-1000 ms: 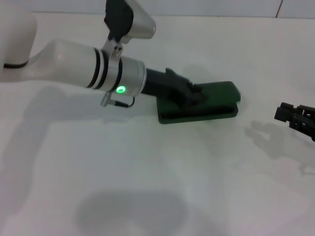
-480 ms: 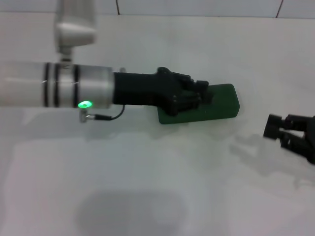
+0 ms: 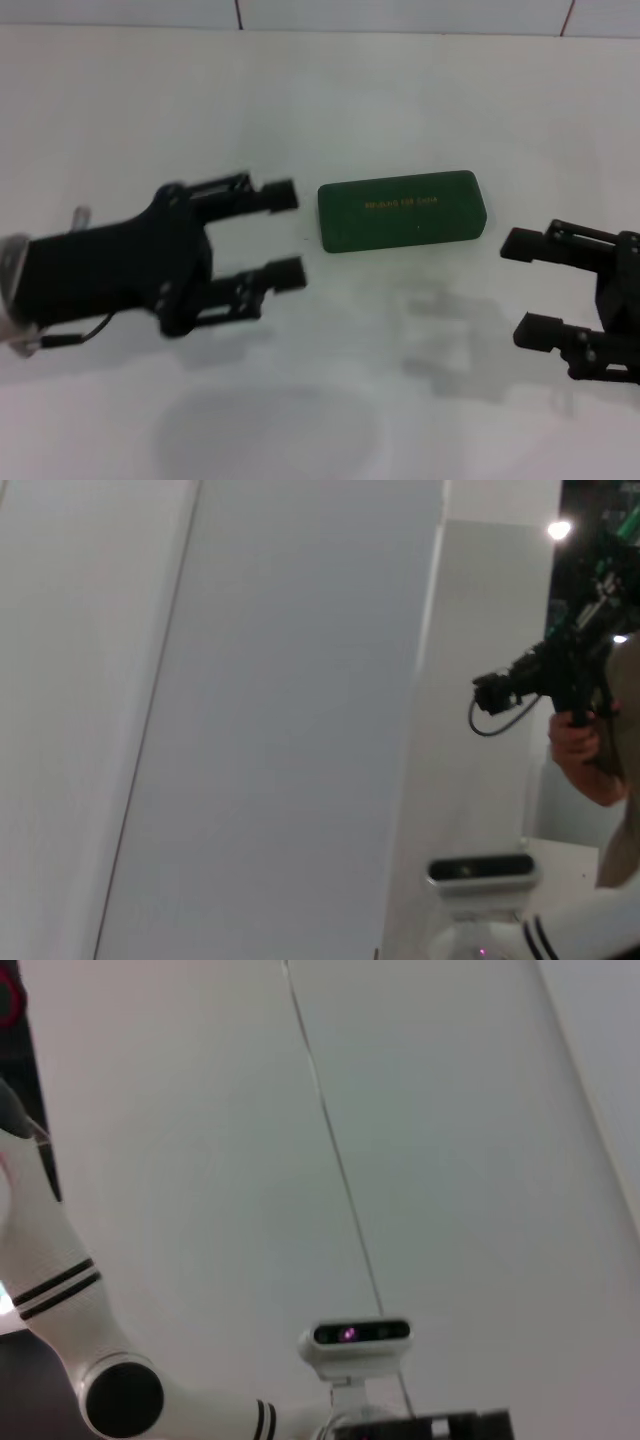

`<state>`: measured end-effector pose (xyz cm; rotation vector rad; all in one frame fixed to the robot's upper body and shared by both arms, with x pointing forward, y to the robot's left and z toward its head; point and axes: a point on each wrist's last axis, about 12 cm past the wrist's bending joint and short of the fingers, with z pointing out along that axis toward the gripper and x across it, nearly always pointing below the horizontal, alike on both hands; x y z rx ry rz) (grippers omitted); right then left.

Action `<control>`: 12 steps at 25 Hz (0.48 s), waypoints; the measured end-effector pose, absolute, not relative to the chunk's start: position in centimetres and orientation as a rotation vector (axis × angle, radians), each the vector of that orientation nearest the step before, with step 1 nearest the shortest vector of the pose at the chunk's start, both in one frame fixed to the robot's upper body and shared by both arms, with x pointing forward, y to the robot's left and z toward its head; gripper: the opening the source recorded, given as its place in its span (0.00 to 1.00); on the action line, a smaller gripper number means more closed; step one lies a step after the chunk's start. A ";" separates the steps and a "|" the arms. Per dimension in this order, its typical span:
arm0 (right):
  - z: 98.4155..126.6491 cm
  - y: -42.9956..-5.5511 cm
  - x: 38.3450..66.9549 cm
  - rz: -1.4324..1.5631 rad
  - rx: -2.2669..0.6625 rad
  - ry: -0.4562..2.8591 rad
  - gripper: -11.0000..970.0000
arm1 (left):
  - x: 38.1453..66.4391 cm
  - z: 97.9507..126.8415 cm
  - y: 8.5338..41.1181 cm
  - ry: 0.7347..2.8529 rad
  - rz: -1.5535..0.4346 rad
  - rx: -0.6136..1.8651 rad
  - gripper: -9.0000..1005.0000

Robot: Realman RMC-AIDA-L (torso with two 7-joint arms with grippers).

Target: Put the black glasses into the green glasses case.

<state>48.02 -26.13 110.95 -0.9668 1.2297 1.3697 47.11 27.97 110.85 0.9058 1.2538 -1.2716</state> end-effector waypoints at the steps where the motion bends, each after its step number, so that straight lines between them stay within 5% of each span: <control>1: 111.1 -25.9 48.2 1.377 -0.979 1.225 0.59 | 46.7 110.7 28.3 1.256 -1.265 0.920 0.57; 6: 111.7 -24.5 49.3 1.414 -1.047 1.219 0.72 | 45.4 109.5 29.0 1.283 -1.226 0.990 0.70; 12: 111.8 -22.5 50.7 1.425 -1.116 1.257 0.92 | 44.8 108.8 29.4 1.310 -1.219 0.986 0.70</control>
